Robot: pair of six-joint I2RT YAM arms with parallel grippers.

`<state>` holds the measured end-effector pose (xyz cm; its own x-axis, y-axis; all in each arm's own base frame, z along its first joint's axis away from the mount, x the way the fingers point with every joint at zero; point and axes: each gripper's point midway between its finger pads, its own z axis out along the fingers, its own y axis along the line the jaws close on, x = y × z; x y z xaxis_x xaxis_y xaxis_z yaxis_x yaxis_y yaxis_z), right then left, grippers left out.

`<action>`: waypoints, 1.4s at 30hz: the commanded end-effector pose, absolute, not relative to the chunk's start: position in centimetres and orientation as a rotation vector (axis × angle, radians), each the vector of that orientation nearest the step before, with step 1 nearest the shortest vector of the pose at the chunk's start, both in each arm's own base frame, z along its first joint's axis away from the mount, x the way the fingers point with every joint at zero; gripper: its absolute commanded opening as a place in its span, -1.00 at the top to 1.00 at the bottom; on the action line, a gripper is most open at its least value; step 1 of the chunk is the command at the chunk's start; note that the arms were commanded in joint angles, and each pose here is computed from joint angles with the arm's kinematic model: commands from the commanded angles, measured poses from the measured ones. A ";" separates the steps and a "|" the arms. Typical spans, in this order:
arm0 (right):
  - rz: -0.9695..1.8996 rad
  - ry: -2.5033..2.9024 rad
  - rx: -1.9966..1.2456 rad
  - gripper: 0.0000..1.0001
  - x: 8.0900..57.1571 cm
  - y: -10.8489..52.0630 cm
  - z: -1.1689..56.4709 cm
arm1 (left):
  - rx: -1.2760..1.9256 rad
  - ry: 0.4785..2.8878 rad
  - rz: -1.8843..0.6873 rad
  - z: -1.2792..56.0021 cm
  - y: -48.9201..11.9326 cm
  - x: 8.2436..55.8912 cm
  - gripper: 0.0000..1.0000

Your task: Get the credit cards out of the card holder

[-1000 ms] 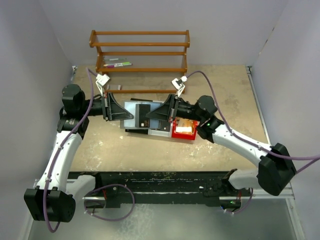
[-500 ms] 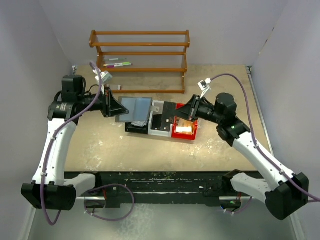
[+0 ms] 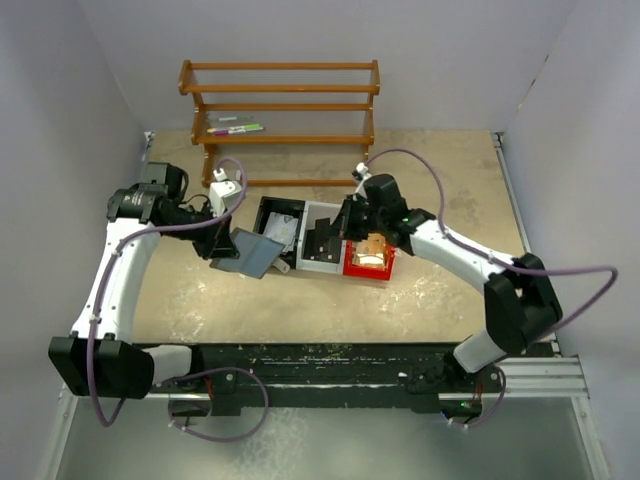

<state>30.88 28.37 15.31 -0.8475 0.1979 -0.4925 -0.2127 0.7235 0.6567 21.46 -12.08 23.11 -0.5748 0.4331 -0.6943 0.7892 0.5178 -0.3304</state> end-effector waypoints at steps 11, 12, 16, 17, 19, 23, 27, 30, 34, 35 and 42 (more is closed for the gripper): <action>0.765 2.461 -0.014 1.00 35.3 31.4 9.8 | 1.299 2.380 -0.575 13.4 -8.3 23.0 1.00; 0.751 2.473 -0.012 1.00 35.2 31.2 9.4 | 1.306 2.382 -0.542 12.9 -8.1 23.4 1.00; 0.719 2.507 -0.023 1.00 34.8 30.9 8.5 | 1.368 2.392 -0.342 10.7 -7.2 24.6 0.88; 0.711 2.506 -0.022 0.98 34.9 30.7 8.5 | 1.380 2.392 -0.307 10.4 -7.2 24.7 0.80; 0.700 2.487 -0.031 0.77 35.0 30.6 9.1 | 1.379 2.373 -0.237 10.3 -7.1 25.2 0.53; 0.692 2.484 -0.042 0.21 34.3 29.9 10.0 | 1.344 2.319 -0.287 12.3 -8.1 25.0 -0.04; 0.671 2.444 -0.041 -0.15 33.8 28.8 12.0 | 1.316 2.250 -0.366 15.5 -9.4 24.3 -0.49; 0.669 2.386 -0.014 -0.50 33.2 27.7 14.7 | 1.250 2.211 -0.338 17.9 -9.5 24.6 -0.96; 0.635 2.250 0.006 -1.00 32.2 25.1 20.1 | 1.020 2.150 -0.247 20.8 -8.0 27.5 -0.99; 0.622 2.204 0.018 -0.99 32.0 24.2 21.6 | 0.941 2.121 -0.237 21.8 -7.5 28.4 -0.99; 0.186 1.982 0.291 -1.00 31.0 11.7 27.3 | 0.498 1.954 -0.199 24.5 -3.2 32.3 -0.99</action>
